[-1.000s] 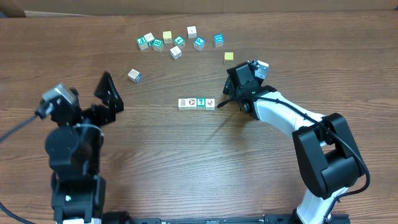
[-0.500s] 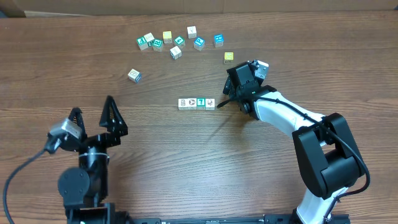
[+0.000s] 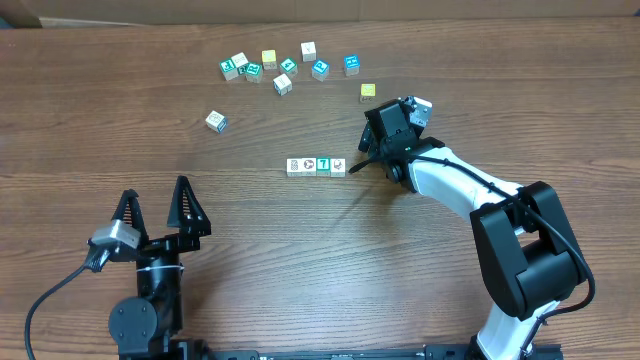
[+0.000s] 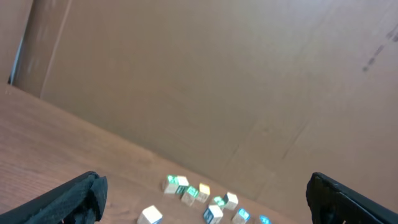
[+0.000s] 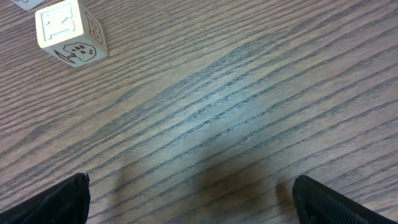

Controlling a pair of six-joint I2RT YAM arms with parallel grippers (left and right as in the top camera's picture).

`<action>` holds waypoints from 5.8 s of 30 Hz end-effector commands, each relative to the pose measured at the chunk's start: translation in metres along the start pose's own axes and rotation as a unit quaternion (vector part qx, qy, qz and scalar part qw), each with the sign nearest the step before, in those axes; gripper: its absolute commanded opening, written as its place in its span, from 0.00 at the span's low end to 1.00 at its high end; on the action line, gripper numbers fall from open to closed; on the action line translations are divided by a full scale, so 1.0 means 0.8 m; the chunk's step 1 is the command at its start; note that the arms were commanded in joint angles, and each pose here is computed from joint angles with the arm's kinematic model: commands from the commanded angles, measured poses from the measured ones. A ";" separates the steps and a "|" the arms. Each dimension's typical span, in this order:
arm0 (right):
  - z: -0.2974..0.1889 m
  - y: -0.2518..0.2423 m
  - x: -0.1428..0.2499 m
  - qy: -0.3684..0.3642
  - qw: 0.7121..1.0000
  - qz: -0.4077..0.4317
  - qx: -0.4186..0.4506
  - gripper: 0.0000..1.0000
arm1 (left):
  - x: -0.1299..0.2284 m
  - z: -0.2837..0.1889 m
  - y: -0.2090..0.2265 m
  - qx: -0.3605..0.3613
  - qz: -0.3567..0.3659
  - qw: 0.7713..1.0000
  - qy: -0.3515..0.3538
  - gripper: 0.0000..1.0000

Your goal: Form a horizontal line

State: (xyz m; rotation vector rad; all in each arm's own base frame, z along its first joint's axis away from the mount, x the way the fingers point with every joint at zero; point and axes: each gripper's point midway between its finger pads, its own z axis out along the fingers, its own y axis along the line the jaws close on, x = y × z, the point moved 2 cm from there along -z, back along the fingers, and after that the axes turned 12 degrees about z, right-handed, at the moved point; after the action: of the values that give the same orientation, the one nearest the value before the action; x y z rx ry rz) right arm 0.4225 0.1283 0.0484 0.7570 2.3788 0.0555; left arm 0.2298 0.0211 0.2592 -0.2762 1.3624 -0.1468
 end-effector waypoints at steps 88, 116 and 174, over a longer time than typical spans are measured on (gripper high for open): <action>0.002 -0.003 -0.005 -0.009 1.000 0.003 0.006 1.00 | 0.119 -0.028 0.031 0.012 0.305 0.944 0.126 1.00; 0.002 -0.003 -0.005 -0.009 1.000 0.003 0.006 1.00 | 0.119 -0.028 0.031 0.012 0.305 0.944 0.126 1.00; 0.002 -0.003 -0.005 -0.009 1.000 0.003 0.006 1.00 | 0.119 -0.028 0.031 0.012 0.305 0.944 0.126 1.00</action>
State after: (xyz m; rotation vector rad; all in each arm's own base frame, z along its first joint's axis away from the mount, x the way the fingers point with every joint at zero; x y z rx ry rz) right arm 0.4231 0.1275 0.0486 0.7597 2.3764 0.0562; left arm 0.2255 0.0203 0.1579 0.1774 1.6509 0.3263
